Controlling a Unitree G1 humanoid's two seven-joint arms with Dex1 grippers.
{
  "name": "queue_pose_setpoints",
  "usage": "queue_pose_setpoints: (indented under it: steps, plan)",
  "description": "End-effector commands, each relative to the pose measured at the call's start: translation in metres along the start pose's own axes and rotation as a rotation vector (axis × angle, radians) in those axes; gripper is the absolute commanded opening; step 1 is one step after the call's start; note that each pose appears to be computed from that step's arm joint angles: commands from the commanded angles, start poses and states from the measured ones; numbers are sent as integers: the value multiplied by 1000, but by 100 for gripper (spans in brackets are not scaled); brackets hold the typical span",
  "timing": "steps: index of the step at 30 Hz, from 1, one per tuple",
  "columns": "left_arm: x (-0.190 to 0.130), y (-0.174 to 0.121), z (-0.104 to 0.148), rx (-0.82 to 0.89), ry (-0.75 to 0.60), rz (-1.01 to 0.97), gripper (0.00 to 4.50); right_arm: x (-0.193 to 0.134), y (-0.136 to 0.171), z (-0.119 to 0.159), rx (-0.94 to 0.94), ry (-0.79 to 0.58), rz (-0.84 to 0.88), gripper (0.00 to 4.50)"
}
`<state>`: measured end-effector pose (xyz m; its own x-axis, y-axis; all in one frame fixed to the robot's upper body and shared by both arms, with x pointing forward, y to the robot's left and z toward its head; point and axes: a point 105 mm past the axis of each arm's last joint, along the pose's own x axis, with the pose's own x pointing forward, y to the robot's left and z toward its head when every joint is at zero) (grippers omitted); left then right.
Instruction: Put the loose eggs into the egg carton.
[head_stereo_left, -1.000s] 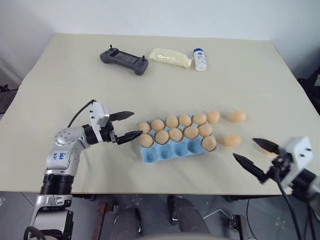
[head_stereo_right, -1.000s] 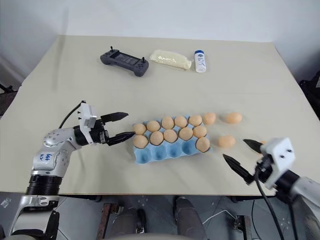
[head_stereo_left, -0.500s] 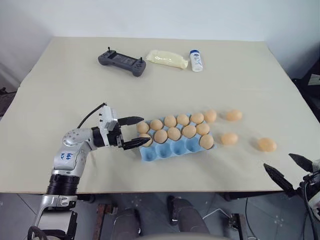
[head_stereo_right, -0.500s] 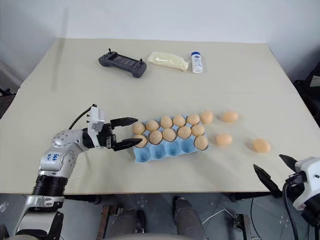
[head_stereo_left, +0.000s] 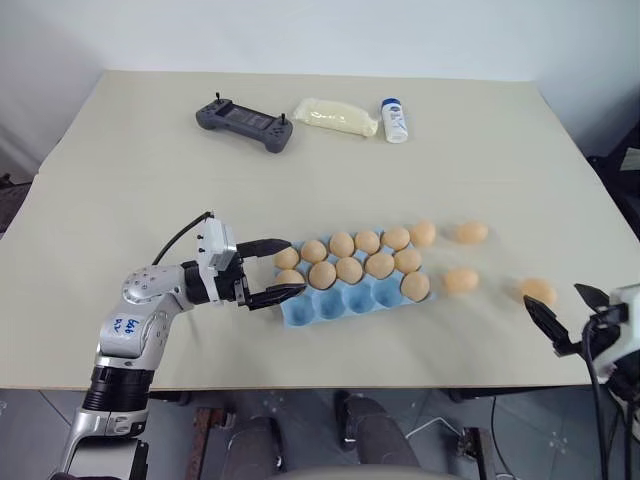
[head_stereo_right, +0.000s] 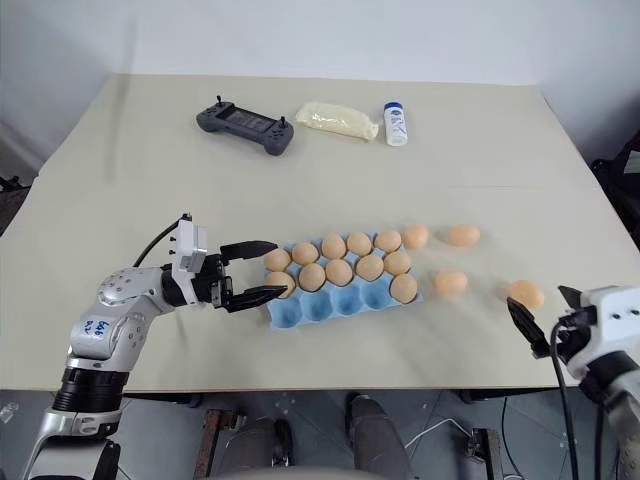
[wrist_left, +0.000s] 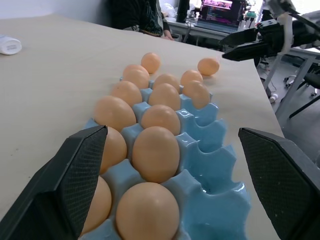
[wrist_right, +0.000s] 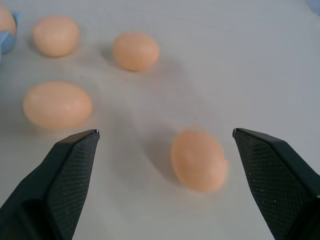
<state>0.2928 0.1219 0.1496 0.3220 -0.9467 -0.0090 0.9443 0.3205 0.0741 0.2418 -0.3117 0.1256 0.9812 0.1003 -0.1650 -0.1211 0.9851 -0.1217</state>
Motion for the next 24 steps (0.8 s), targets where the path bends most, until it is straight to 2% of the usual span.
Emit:
queue_pose_setpoints:
  steps: [1,11,21,24]
  plan:
    - [1,-6,12,28,-38,-5,447,6,-10,-3,0,13,-69,450]
    - [-1,-7,12,25,-38,23,447,22,-9,-10,39,67,-88,450]
    - [-1,-20,8,-6,-46,34,447,22,-7,-12,48,111,-82,450]
    - [-1,-22,7,-13,-47,38,450,23,-7,-11,49,118,-88,386]
